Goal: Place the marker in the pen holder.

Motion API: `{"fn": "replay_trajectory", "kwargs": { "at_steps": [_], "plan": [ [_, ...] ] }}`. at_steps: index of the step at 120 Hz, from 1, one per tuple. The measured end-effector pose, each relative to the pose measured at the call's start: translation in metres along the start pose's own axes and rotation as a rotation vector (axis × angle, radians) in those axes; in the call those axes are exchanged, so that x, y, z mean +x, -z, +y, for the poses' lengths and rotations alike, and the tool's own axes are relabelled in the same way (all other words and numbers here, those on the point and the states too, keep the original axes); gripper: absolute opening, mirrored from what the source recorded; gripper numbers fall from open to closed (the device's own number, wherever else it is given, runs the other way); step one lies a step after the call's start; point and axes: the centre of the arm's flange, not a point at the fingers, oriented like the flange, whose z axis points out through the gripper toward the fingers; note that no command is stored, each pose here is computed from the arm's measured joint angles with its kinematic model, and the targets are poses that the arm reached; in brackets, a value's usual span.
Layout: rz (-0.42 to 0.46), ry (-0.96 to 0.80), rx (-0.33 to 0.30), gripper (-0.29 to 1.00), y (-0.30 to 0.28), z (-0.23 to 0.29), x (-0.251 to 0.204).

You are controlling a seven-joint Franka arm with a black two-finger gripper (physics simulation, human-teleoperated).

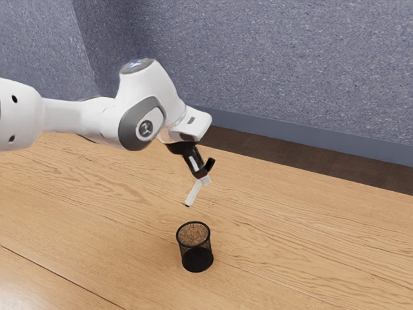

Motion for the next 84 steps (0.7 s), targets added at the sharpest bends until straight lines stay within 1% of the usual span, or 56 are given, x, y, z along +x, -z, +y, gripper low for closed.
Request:
{"fn": "replay_trajectory", "kwargs": {
  "at_steps": [21,34,55,84],
  "plan": [
    [0.070,-0.049,-0.013,-0.08,0.004,0.049,0.005],
    [0.089,-0.062,-0.033,-0.08,0.002,0.073,-0.004],
    [0.086,0.014,-0.020,-0.08,-0.001,0.049,-0.034],
    [0.073,0.018,-0.026,-0.07,-0.011,0.055,-0.039]
  ]
}}
